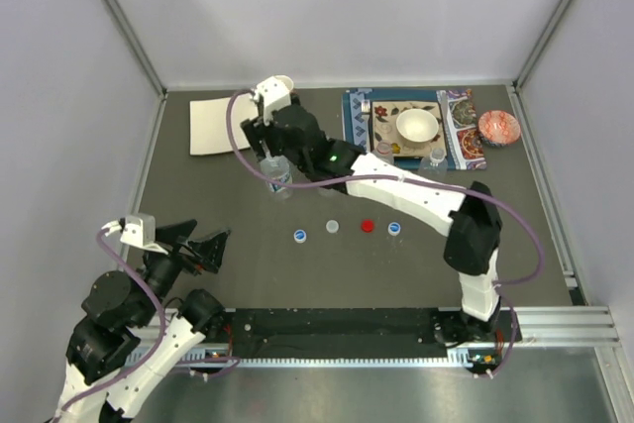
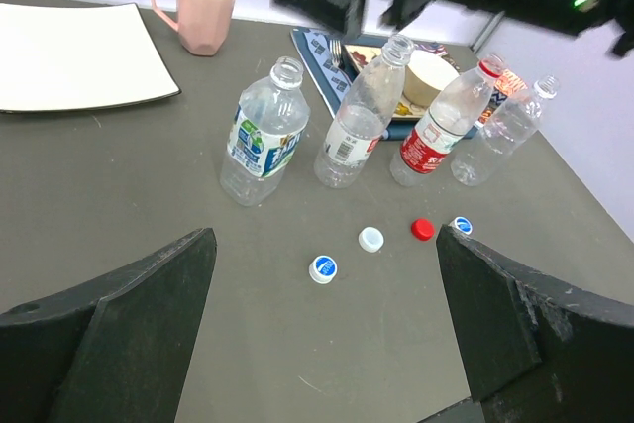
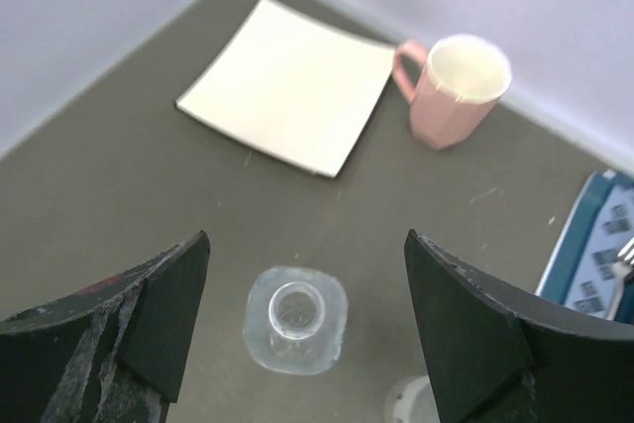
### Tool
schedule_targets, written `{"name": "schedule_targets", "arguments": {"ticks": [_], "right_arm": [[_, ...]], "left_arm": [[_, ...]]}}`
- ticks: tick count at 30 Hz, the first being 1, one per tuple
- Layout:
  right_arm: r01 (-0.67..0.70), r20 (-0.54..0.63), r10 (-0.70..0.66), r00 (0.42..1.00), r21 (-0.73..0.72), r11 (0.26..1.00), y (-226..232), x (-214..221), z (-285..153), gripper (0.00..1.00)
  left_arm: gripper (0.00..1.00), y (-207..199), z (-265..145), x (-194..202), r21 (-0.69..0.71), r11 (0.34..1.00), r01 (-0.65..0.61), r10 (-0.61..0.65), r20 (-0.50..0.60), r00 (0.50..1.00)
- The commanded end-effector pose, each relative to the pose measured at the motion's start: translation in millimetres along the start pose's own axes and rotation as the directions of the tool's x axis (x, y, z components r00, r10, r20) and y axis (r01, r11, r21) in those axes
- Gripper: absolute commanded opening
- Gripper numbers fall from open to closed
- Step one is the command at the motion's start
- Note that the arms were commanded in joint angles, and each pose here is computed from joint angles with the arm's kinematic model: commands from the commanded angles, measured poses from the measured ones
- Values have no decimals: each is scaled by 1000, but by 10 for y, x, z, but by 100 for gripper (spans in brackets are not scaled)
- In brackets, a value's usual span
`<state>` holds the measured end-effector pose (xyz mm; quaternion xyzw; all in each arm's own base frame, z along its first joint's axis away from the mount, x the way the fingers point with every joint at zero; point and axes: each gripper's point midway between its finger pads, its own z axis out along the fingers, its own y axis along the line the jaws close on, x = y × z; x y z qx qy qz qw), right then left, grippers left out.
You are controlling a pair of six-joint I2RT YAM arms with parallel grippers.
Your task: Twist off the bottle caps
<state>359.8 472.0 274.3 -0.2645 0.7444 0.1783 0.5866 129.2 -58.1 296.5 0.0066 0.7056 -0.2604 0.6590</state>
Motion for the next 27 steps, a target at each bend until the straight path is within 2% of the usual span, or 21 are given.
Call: {"name": "schedule_targets", "arguments": {"ticks": [1,2,5,6,8,11,12,13,15,17,18,23,27], "right_arm": [[-73,290,68,955,7,997,-276,-1497,-942,80],[-71,331,58,942,27,997,-392,-1711,-1229,80],[-51,344,33,938,43,998,-478,-1751,-1681,80],[-50,362,30,932,44,998,-583,-1751,-1975,80],[-43,364,29,931,32,999,-596,-1651,-2270,81],[-44,323,26,946,49,998,-810,-1197,-2671,86],[-53,257,35,966,63,997,-838,-788,-2629,86],[-94,297,68,952,75,993,-1031,-768,-2897,87],[-139,260,103,960,125,982,-1185,-362,-2965,87],[-217,278,173,945,136,967,-1358,-215,-3190,87],[-210,247,170,954,148,966,-1369,-8,-3168,88],[-278,223,237,945,174,944,-1512,373,-3312,88],[-285,214,242,946,201,937,-1573,590,-3325,89]], "left_arm": [[99,-51,-8,-113,22,1000,17,-18,44,999],[99,-28,11,-111,3,1000,19,-19,39,999],[99,80,106,-26,-78,997,24,-25,-2,1000],[99,90,142,14,-92,995,30,-32,-19,999],[99,158,267,153,-156,987,21,-34,-81,996],[99,216,405,319,-235,972,18,-59,-167,984],[99,239,431,331,-266,964,33,-81,-171,982],[99,246,456,349,-280,959,32,-86,-183,979],[99,258,534,419,-304,952,24,-92,-210,973],[99,255,596,430,-319,947,29,-101,-212,972],[99,251,614,422,-324,945,41,-112,-204,972],[99,247,706,386,-338,937,85,-144,-153,978],[99,230,772,389,-349,934,76,-143,-171,975]]}}
